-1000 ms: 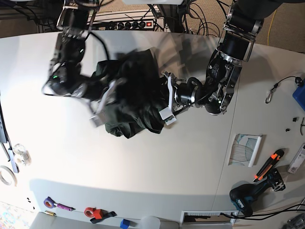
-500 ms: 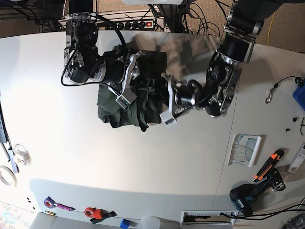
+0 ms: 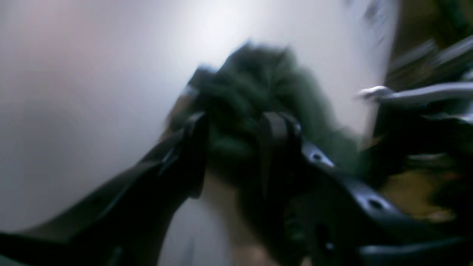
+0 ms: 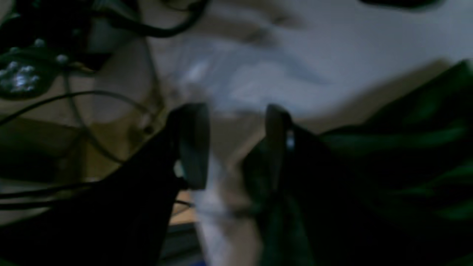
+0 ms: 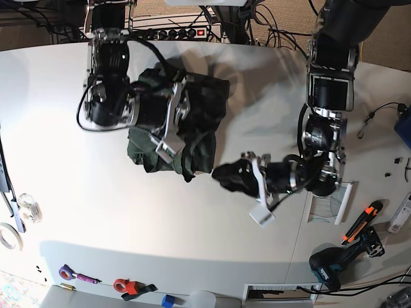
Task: Layout the t-shirt on the table in an organized manner, then fold the t-shirt properly
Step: 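Grasp the green bundle's sides with both grippers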
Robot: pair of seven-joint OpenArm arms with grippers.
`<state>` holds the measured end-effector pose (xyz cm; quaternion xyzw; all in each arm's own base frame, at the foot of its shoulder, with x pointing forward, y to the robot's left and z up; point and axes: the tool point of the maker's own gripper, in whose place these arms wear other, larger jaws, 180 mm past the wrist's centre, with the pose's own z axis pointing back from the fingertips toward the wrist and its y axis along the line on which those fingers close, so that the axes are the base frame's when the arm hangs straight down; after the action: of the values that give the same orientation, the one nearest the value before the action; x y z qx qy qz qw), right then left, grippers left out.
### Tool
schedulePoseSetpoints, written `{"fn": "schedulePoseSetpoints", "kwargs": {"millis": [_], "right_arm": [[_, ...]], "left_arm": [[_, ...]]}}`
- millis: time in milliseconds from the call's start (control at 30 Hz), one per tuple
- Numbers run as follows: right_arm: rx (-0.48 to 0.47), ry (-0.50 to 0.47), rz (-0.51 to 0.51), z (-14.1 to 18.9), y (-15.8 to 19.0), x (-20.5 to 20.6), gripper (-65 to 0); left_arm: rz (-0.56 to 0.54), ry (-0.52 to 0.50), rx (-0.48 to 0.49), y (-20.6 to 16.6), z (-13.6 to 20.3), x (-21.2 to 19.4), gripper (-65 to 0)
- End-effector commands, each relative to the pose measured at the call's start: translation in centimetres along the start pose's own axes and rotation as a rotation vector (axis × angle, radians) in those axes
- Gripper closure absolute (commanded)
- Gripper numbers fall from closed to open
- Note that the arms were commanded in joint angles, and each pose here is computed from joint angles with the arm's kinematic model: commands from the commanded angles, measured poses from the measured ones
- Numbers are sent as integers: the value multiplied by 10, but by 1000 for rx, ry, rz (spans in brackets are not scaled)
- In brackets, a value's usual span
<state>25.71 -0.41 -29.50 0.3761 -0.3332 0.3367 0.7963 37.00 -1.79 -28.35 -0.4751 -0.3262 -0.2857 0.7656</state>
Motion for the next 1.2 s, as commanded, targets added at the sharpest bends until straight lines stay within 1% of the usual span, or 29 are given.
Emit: {"fn": "schedulePoseSetpoints", "kwargs": {"millis": [0,33,67,100,167,233,267,333,400,467,533,633,700,800,900,967,1067,1167], "right_arm": [[-37,-26,40,4,-7,15,-173],[-97,-30,44,6,-18,19,-93],[-164,-43,42,8,-31,25,-2],[-237,-63,33,11,-45,31,0],[-390,-95,23,21,-72,40,0],[-526,-31,41,32,-95,35,0],[-577,0,33,39,-104,30,0],[-616,-7,5,50,-113,27,0],[-630,-49,-41,62,-121,28,0],[-622,-110,-114,73,-130,27,0],[-591,-157,-189,80,-138,20,0],[-525,-192,-280,80,-148,5,0],[-471,-207,-305,74,-150,-1,0],[-384,-222,-312,60,-148,-1,0],[-347,-199,-325,47,-151,-2,0],[-347,-155,-331,38,-156,-8,0],[-388,-52,-336,30,-164,-26,0],[-436,55,-355,33,-168,-47,0]], "left_arm": [[-25,-42,-49,-12,2,18,-134],[-14,-31,-93,-20,1,15,-53],[-9,-5,-133,-29,-3,10,0],[-8,23,-166,-36,-7,4,0],[-12,46,-217,-51,-19,-2,0],[-26,97,-258,-65,-32,-12,0],[-36,128,-279,-72,-40,-18,0],[-56,185,-322,-88,-53,-31,0],[-76,238,-358,-102,-64,-42,0],[-99,284,-380,-114,-75,-52,0],[-114,316,-397,-123,-84,-60,0],[-115,326,-426,-137,-93,-67,0],[-116,353,-409,-137,-98,-78,0],[-140,404,-324,-122,-102,-95,0],[-175,475,-230,-104,-101,-114,0],[-193,519,-174,-93,-100,-122,0],[-214,581,-91,-77,-96,-131,0],[-261,649,-2,-58,-89,-139,0]]}}
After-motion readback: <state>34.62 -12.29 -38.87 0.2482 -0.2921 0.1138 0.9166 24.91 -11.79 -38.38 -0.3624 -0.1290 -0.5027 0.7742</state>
